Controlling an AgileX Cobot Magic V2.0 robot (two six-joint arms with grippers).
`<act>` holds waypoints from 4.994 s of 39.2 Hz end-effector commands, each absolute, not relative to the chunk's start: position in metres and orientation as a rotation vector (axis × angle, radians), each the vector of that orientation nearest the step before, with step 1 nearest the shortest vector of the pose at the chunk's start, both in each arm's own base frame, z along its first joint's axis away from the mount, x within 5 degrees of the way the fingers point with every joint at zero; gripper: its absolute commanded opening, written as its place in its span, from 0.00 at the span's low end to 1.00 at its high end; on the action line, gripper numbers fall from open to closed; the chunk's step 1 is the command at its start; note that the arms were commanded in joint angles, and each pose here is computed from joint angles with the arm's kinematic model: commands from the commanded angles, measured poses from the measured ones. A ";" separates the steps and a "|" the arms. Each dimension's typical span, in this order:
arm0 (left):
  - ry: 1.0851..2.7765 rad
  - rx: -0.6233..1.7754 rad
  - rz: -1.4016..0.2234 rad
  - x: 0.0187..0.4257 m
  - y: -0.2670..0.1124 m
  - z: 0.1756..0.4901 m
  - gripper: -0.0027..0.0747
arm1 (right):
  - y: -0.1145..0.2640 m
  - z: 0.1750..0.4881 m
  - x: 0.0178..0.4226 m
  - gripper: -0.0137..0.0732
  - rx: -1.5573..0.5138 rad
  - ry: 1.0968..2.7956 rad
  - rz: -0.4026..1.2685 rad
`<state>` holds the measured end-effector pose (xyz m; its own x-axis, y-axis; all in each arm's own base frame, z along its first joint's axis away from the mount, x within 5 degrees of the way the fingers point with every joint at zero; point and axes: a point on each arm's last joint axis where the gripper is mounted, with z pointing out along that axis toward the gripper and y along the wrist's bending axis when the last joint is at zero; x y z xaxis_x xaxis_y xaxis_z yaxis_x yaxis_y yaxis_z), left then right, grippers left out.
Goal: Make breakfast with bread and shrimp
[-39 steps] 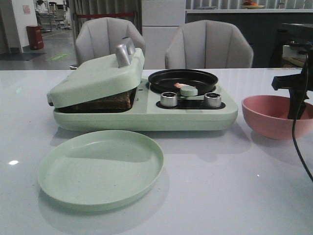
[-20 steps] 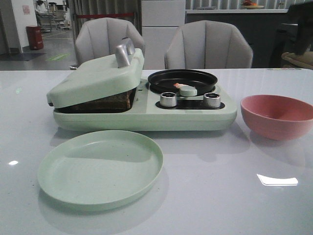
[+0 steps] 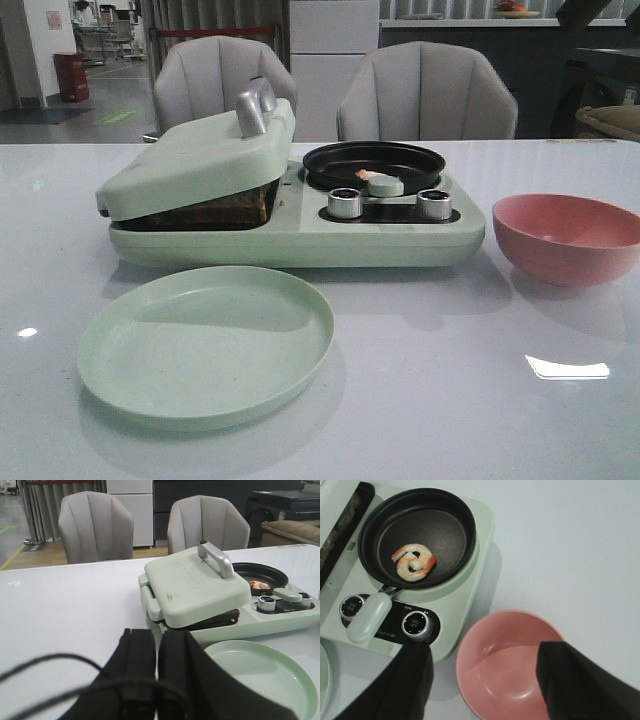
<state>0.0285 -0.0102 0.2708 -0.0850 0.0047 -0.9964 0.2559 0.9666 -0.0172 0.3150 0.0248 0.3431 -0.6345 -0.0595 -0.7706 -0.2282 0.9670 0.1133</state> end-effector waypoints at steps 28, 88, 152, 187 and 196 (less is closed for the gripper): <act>1.538 0.168 -0.230 0.026 -0.009 0.286 0.18 | 0.051 0.360 0.160 0.78 -0.224 1.590 0.260; 1.538 0.168 -0.230 0.026 -0.009 0.286 0.18 | 0.022 0.267 0.077 0.33 -0.176 1.463 0.261; 1.355 0.049 -0.133 0.053 -0.006 0.218 0.18 | 0.022 0.267 0.077 0.33 -0.176 1.463 0.261; 1.356 0.018 -0.170 0.053 -0.006 0.218 0.18 | 0.022 0.267 0.077 0.33 -0.176 1.463 0.261; 1.356 0.018 -0.170 0.053 -0.006 0.218 0.18 | 0.022 0.267 0.077 0.33 -0.176 1.463 0.261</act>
